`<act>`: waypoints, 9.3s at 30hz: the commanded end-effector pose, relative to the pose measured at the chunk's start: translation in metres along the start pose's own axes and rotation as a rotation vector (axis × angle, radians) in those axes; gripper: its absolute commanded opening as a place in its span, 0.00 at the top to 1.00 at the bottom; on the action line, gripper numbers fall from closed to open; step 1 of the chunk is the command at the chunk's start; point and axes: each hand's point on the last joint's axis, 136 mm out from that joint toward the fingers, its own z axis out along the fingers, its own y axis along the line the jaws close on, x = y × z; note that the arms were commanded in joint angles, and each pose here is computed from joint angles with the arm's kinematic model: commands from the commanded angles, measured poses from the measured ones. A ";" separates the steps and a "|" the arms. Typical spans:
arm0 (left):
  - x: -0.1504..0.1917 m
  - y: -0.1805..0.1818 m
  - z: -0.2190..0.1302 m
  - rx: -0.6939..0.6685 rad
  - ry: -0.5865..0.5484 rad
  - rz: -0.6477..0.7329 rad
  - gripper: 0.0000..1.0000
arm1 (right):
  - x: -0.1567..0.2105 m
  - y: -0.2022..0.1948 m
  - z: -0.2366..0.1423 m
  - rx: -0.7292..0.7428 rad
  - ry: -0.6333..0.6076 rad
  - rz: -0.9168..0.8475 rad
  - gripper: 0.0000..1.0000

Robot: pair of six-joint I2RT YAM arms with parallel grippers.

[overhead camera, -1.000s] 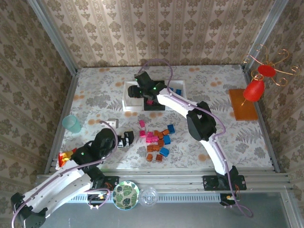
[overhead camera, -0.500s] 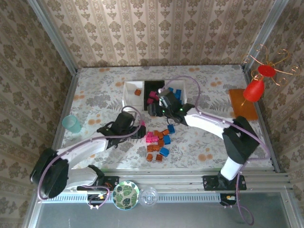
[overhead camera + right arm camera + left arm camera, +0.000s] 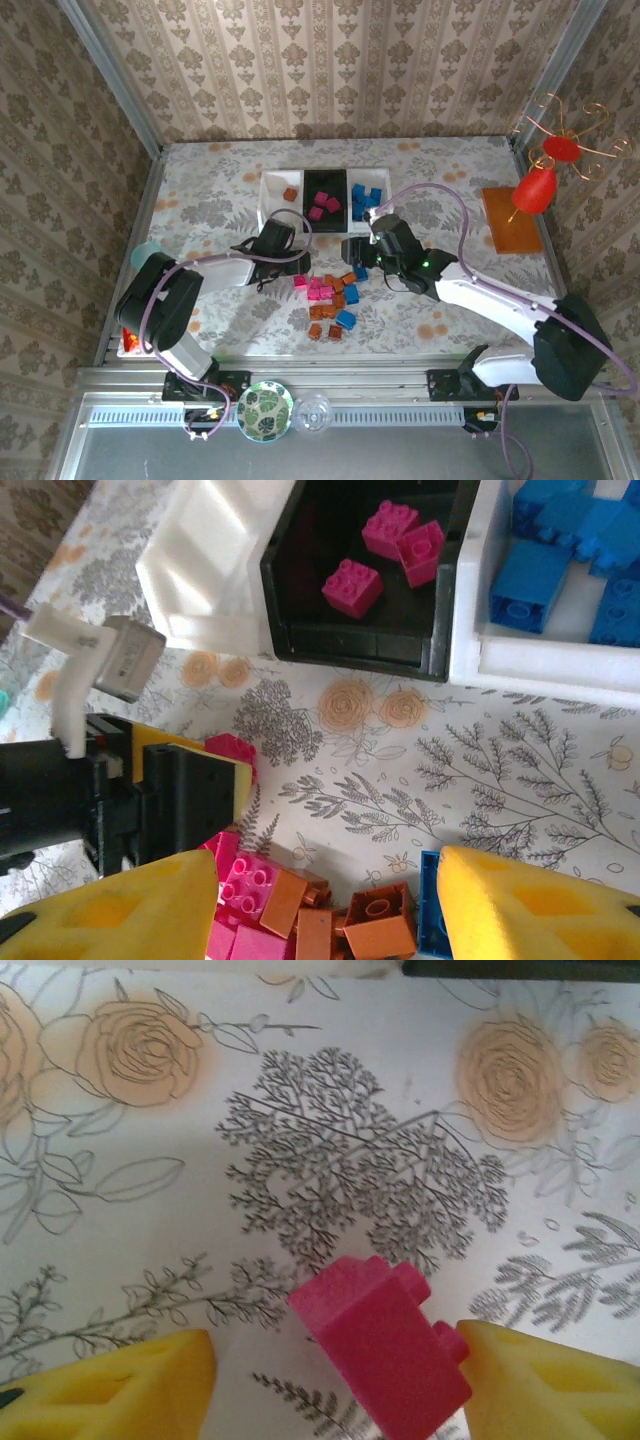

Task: Sort the legos into containers by color
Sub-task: Pick up the lego from the center of the table, then place the lego in the container, then pick up the lego from the center of the table, then place the lego in the container, then move the lego to the bottom-center of the table, then pick up the lego from the bottom-center of the table, then place the lego in the container.

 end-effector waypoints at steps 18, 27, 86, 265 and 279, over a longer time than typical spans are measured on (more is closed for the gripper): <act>-0.012 -0.021 -0.014 0.073 -0.038 0.025 0.77 | 0.002 -0.023 -0.019 0.075 -0.056 0.015 0.38; -0.074 -0.086 -0.051 0.140 -0.129 0.145 0.77 | 0.018 -0.040 -0.025 0.107 -0.048 0.038 0.38; 0.038 -0.032 -0.032 0.113 0.047 0.033 0.36 | 0.038 -0.047 -0.028 0.092 -0.026 0.070 0.34; 0.057 -0.030 -0.118 0.193 -0.165 0.086 0.00 | -0.089 -0.098 0.126 0.336 0.116 0.045 0.75; 0.099 -0.048 -0.111 0.218 -0.008 0.208 0.06 | -0.109 -0.072 0.116 0.244 0.066 0.063 0.30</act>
